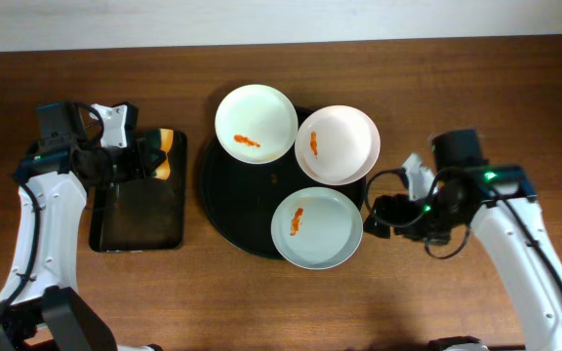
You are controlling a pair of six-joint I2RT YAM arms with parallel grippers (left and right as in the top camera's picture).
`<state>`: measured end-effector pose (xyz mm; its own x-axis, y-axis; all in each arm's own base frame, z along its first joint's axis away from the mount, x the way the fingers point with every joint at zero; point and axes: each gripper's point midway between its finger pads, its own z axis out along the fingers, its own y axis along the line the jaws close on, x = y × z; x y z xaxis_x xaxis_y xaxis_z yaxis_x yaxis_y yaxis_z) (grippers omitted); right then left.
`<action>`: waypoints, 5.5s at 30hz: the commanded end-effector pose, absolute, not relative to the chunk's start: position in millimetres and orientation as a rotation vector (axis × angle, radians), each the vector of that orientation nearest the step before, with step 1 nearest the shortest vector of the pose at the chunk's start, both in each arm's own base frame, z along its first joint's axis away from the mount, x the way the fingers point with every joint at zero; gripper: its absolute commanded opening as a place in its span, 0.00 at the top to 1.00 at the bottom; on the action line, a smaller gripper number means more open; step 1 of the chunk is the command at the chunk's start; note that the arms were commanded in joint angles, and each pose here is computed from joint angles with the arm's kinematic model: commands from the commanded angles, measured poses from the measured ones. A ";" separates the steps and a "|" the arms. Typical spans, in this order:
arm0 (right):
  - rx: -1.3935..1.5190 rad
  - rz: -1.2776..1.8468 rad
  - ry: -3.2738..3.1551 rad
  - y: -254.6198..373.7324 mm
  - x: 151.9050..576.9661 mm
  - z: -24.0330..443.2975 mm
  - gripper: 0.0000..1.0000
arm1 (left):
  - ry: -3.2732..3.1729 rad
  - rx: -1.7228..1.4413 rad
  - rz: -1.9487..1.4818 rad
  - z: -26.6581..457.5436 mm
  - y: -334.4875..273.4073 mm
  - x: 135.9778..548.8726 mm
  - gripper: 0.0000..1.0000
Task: Clean dirty plates on tray and stack at the side
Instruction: 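Grasp the rim of the front white plate with the right gripper, then lift the plate with the right gripper and bring sponge toward it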
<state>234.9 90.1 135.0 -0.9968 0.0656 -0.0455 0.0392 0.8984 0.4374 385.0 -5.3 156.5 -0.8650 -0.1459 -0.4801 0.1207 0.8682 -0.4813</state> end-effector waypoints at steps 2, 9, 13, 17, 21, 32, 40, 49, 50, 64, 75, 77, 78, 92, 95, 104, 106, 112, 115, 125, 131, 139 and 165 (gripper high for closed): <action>0.241 0.684 3.030 93.3 228.6 103.6 0.21 | 2.491 0.019 -0.667 168.4 -5.5 386.3 1.00; 0.348 0.449 3.027 91.7 229.1 70.7 0.26 | 2.494 0.017 -0.669 168.0 -5.7 385.6 1.00; 0.314 0.475 2.986 112.0 233.4 63.3 0.45 | 2.494 0.017 -0.669 168.0 -5.7 385.6 1.00; 0.351 0.410 2.961 118.4 230.4 47.2 0.50 | 2.494 0.017 -0.669 168.0 -5.7 385.6 1.00; 0.391 0.397 2.944 117.0 231.0 40.4 0.50 | 2.494 0.017 -0.669 168.0 -5.7 385.6 1.00; 0.515 0.460 2.862 121.9 244.5 37.5 0.60 | 2.497 0.016 -0.671 167.6 -5.9 384.9 1.00; 0.523 0.453 2.874 120.1 239.3 31.0 0.66 | 2.497 0.016 -0.670 167.6 -5.6 384.9 1.00; 0.520 0.465 2.873 121.5 239.5 31.4 0.96 | 2.504 0.010 -0.648 166.1 -3.0 385.2 1.00; 0.519 0.467 2.870 121.8 240.2 31.6 0.96 | 2.507 0.008 -0.643 165.7 -2.3 385.2 1.00; 0.234 0.496 2.613 138.7 311.6 142.4 0.96 | 2.483 0.014 -0.579 167.5 5.0 393.7 1.00; 0.136 0.136 2.652 101.5 317.1 132.2 0.96 | 2.208 0.310 -1.011 225.0 -117.8 407.8 1.00; 0.093 -0.018 2.673 86.4 319.8 147.7 0.96 | 2.227 0.332 -0.967 221.7 -139.6 409.2 1.00; 0.067 -0.051 2.677 84.5 323.0 157.7 0.96 | 2.233 0.346 -0.943 220.4 -149.2 409.4 1.00; 0.101 -0.139 2.559 117.5 339.1 195.6 0.96 | 2.316 0.435 -0.956 210.5 -241.1 374.1 1.00; 0.164 -0.150 2.554 120.9 349.4 184.0 0.96 | 2.391 0.397 -0.850 195.7 -244.8 367.4 1.00; 0.159 -0.108 2.534 139.7 351.7 185.5 0.96 | 2.490 0.320 -0.726 166.6 -255.1 363.1 1.00; 0.161 -0.099 2.533 140.7 352.1 188.6 0.96 | 2.523 0.318 -0.718 153.6 -256.0 364.1 1.00; 0.193 -0.086 2.528 139.7 350.0 213.5 0.96 | 2.538 0.299 -0.803 137.6 -270.4 370.6 1.00; 0.203 -0.075 2.540 139.9 347.0 217.8 0.96 | 2.534 0.269 -0.828 139.1 -274.2 371.7 1.00; 0.076 0.107 2.538 188.7 337.6 229.9 0.96 | 2.489 0.365 -0.852 131.1 -313.6 364.2 1.00; -0.031 0.381 2.533 226.5 332.1 260.5 0.96 | 2.498 0.310 -0.731 123.7 -300.4 373.7 1.00; -0.022 0.352 2.518 217.2 328.5 268.8 0.96 | 2.473 0.281 -0.648 124.9 -291.1 383.8 1.00; -0.134 0.421 2.845 160.3 375.4 163.7 0.53 | 2.538 0.088 -0.443 172.2 -160.5 378.2 0.43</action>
<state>367.2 184.8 156.2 -0.9578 -0.1151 -0.2633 -0.1860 0.9468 0.2625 380.4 -154.3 163.5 -0.8541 -0.0494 -0.5177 0.1244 0.9472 -0.2957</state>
